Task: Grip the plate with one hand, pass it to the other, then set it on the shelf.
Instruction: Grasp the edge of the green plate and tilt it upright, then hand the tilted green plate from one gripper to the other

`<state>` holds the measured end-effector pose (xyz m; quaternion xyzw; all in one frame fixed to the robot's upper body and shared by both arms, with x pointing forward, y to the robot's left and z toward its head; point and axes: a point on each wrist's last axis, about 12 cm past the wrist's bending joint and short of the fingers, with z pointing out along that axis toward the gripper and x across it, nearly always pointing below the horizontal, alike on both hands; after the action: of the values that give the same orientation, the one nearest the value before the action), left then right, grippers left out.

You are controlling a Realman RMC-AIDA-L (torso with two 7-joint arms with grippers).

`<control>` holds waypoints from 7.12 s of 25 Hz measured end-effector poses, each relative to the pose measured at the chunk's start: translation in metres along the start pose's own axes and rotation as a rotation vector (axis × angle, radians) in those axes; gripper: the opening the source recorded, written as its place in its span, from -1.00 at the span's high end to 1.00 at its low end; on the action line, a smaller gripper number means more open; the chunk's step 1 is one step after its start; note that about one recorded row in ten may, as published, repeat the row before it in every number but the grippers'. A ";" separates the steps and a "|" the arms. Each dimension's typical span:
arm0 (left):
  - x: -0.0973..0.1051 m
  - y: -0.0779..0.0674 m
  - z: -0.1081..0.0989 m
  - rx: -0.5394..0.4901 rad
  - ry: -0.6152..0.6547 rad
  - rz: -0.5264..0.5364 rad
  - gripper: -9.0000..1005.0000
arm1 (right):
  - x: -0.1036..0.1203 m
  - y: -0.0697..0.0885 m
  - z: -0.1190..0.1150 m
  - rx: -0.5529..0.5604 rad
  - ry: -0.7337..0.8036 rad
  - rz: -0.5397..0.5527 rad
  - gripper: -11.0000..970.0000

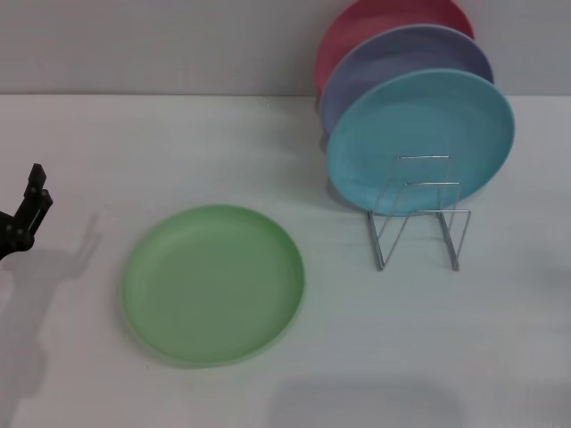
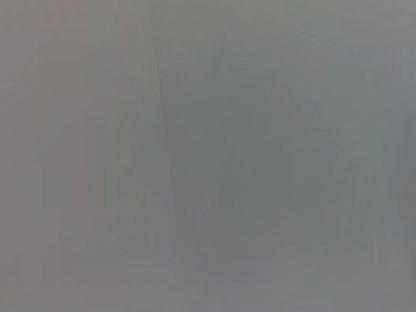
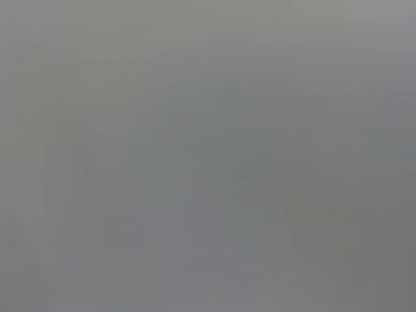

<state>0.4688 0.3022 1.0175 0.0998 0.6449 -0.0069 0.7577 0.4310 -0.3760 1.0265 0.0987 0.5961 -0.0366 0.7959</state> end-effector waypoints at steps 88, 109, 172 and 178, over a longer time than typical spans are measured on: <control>-0.071 -0.042 0.098 0.262 1.089 -0.133 -0.05 | 0.011 -0.002 0.016 0.054 0.077 0.036 -0.72; -0.091 -0.041 0.106 0.288 0.981 -0.074 0.84 | -0.004 0.001 0.016 0.013 -0.046 0.076 -0.72; -0.148 -0.054 0.124 0.323 0.638 0.004 0.82 | -0.107 0.328 0.219 -0.999 1.039 -0.461 -0.60; -0.148 -0.055 0.124 0.333 0.636 -0.008 0.81 | -0.100 0.327 0.220 -0.984 1.030 -0.441 -0.54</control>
<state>0.5570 0.2105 1.1731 0.2167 0.8389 -0.0834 0.4922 0.6674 -0.1061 1.2183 -0.3864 0.8470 0.1267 0.3423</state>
